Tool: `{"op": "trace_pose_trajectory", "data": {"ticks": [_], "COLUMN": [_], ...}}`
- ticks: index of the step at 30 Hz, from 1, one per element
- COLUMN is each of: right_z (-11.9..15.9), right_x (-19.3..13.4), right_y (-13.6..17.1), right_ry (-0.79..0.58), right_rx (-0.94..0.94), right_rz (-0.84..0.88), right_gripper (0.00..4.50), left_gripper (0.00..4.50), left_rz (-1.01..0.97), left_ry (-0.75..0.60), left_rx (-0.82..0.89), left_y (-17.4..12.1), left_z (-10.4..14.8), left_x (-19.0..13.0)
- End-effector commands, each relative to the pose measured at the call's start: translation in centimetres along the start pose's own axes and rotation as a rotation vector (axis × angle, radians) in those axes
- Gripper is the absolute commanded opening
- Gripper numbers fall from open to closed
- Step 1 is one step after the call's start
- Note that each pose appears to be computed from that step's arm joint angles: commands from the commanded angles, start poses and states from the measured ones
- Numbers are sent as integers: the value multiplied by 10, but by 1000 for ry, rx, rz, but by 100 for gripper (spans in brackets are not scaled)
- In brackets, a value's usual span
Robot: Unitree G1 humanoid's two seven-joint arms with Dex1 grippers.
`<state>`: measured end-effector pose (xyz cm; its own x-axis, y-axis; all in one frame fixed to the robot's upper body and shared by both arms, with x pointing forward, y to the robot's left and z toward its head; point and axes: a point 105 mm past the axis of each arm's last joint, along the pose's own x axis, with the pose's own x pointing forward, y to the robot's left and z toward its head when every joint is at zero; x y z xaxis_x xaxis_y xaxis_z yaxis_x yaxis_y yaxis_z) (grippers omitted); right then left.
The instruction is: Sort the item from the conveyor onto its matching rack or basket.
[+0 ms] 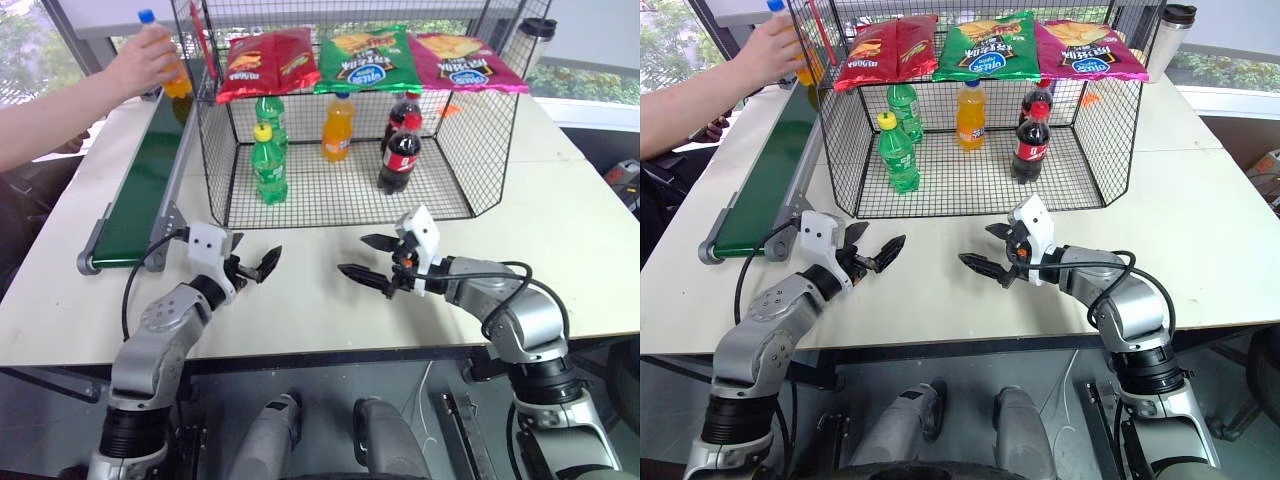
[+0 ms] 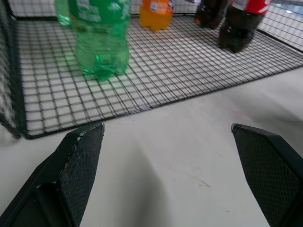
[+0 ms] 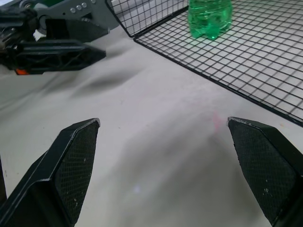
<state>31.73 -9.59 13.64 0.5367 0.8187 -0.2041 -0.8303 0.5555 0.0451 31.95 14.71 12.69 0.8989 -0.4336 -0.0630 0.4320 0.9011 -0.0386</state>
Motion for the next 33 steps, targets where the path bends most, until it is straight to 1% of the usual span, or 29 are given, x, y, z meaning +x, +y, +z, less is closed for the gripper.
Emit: {"op": "trace_pose_trajectory", "data": {"ticks": [1, 9, 14, 16, 19, 21, 22, 24, 26, 28, 33], "right_z": [16, 19, 25, 29, 38, 44, 47, 51, 57, 62, 67], "right_x": [1, 0, -2, -3, -4, -3, -3, -3, -1, 0, 3], "right_y": [4, 7, 13, 17, 27, 31, 35, 39, 46, 52, 59], "right_ry": [-46, -57, -72, -77, -96, -116, -128, -140, -152, -158, -160], "right_rx": [-38, -38, -41, -57, -87, -94, -99, -104, -130, -149, -195], "right_rz": [23, 39, 73, 97, 150, 178, 199, 226, 271, 307, 343], "right_gripper": [446, 446, 446, 446, 446, 446, 446, 446, 446, 446, 446], "left_gripper": [450, 450, 450, 450, 450, 450, 450, 450, 450, 450, 450], "left_rz": [14, 1, -14, -6, 58, 127, 184, 252, 343, 409, 477], "left_ry": [-50, -32, -41, -52, -77, -108, -124, -145, -182, -190, -166], "left_rx": [52, 59, 72, 94, 112, 36, 7, -26, -61, -62, -60], "left_y": [3, 2, 1, 3, 15, 30, 43, 60, 83, 99, 122], "left_z": [13, 12, 21, 30, 46, 53, 57, 61, 68, 72, 68], "left_x": [-1, -2, -7, -13, -34, -42, -48, -56, -71, -83, -98]}}
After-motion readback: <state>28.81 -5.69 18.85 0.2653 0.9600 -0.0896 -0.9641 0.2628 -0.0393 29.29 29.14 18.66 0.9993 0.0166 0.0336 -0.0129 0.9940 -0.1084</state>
